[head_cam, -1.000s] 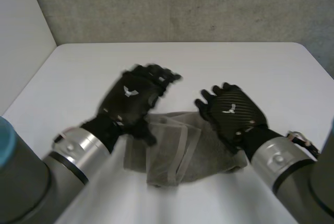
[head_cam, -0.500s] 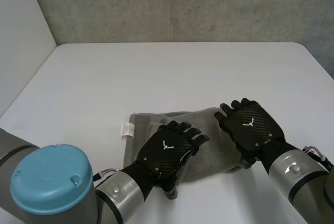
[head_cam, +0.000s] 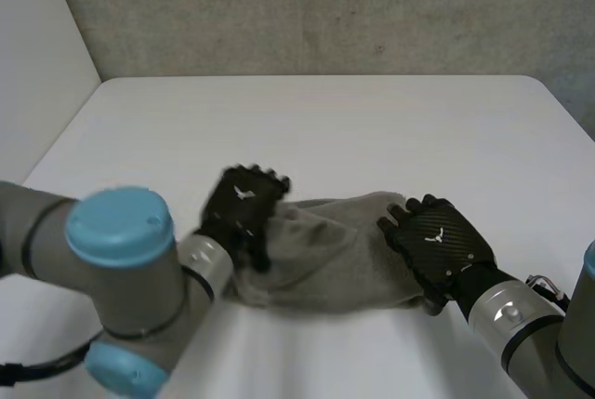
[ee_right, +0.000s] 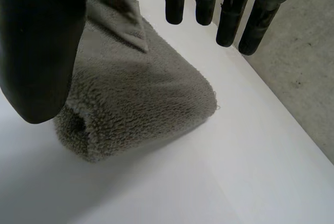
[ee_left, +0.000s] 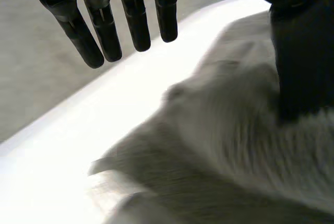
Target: Fold the towel.
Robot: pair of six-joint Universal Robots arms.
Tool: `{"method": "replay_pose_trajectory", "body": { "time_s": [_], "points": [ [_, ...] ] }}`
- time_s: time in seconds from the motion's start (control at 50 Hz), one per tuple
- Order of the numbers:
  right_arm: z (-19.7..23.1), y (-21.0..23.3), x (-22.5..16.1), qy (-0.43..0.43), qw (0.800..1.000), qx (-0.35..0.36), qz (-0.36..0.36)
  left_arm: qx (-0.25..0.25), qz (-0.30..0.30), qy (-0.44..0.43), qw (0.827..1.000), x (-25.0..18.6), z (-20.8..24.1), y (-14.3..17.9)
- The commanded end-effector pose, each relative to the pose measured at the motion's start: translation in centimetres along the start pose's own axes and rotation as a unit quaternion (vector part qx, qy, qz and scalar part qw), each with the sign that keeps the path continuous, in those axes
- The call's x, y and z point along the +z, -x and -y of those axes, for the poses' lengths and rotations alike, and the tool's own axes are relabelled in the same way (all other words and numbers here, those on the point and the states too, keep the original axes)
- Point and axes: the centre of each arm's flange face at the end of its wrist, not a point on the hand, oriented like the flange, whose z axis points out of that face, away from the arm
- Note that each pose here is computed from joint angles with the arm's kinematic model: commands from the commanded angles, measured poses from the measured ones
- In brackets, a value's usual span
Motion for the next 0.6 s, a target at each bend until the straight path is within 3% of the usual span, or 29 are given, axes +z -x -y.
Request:
{"method": "replay_pose_trajectory", "body": {
  "time_s": [0.02, 0.14, 0.26, 0.5, 0.6],
  "points": [
    [-0.3, 0.5, 0.1, 0.005, 1.000, 0.000, 0.009, -0.087, 0.096, -0.005, 0.991, 1.7, -0.4, 5.5],
    [-0.7, 0.7, 0.5, 0.007, 1.000, 0.000, 0.010, -0.090, 0.153, 0.041, 0.983, 1.6, -2.8, 6.5],
    [-0.9, 0.7, 0.7, 0.007, 1.000, 0.000, 0.009, -0.077, 0.156, 0.049, 0.984, 1.0, -2.9, 6.3],
    [-1.3, 0.6, 0.7, 0.007, 1.000, 0.001, 0.001, -0.063, 0.096, 0.009, 0.993, -2.2, -0.1, 1.9],
    [-1.5, 0.7, 0.7, 0.008, 1.000, 0.002, 0.002, -0.054, 0.044, -0.003, 0.998, -3.2, 0.4, -1.0]
  ]
}}
